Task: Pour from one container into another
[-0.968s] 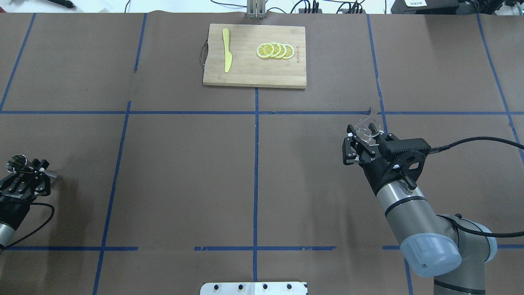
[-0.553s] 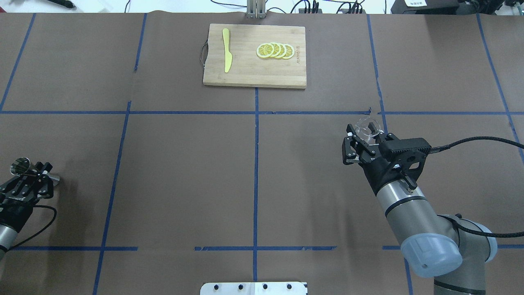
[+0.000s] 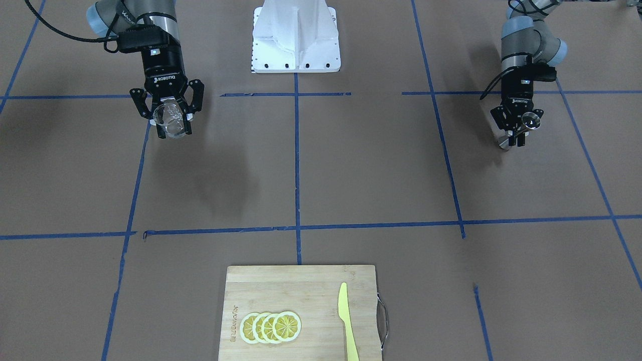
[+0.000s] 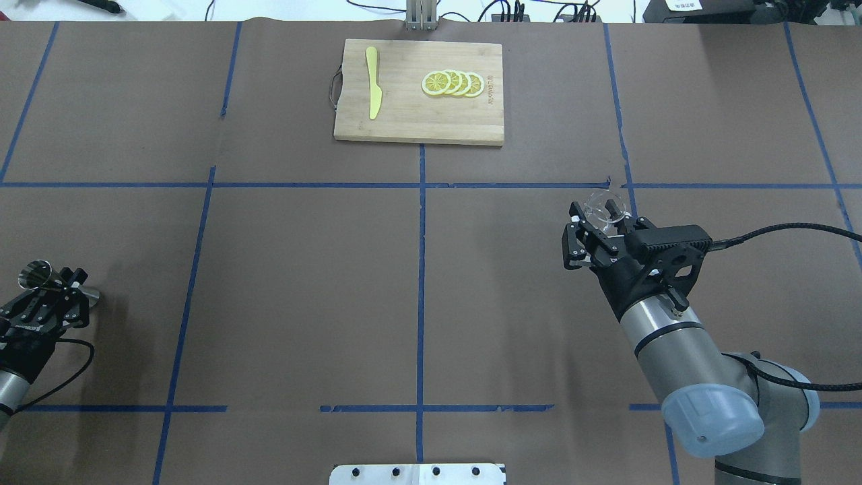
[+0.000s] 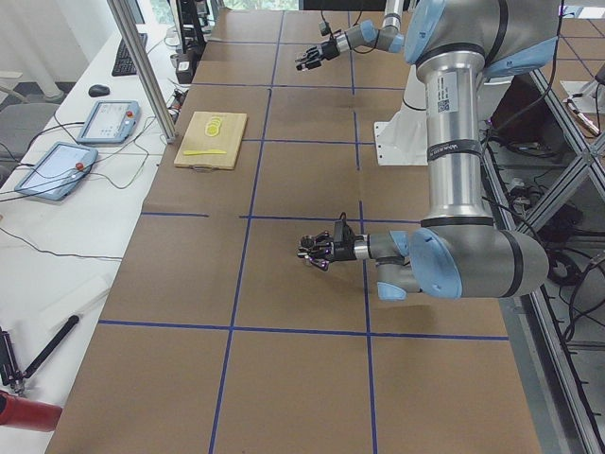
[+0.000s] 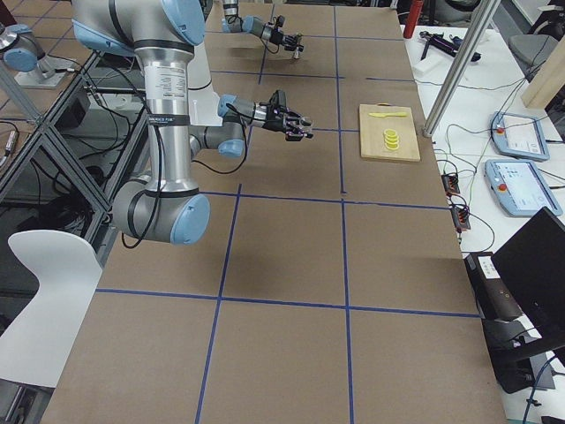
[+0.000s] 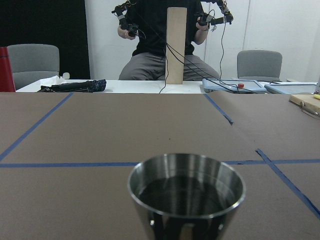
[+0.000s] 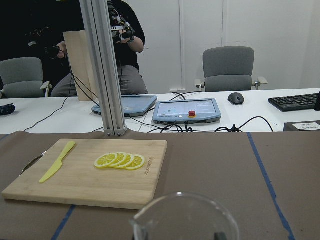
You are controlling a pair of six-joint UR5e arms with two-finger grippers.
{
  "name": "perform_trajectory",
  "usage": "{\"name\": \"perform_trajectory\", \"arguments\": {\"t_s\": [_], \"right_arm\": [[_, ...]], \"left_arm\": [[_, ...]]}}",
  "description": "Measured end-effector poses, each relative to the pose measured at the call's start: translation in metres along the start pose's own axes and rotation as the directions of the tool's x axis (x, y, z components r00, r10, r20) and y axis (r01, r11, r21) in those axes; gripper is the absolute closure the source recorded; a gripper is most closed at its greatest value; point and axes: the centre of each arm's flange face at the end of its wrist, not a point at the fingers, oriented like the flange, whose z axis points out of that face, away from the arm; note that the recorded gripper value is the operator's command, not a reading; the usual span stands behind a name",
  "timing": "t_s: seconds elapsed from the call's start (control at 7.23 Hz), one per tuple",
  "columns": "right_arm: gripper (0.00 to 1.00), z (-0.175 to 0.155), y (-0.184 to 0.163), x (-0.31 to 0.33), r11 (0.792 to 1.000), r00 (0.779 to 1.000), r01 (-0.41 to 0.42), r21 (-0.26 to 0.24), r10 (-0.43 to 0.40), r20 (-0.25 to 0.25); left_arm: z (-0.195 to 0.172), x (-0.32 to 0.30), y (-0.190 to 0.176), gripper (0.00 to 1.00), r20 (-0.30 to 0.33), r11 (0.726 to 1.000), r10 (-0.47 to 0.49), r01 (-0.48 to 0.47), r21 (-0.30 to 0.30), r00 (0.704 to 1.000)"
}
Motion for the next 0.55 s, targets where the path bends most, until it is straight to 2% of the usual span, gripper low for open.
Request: {"name": "perform_trajectory", "arguments": {"t_s": [0.55], "right_arm": [[1.0,-0.0013,-0.0015,-0.0015,1.0,1.0,-0.004,0.0,0.004,0.004]], "left_arm": [[-0.0007,0.0007,0.0016,0.86,-0.003,1.0,0.003,-0.003,-0.006,1.0]]}}
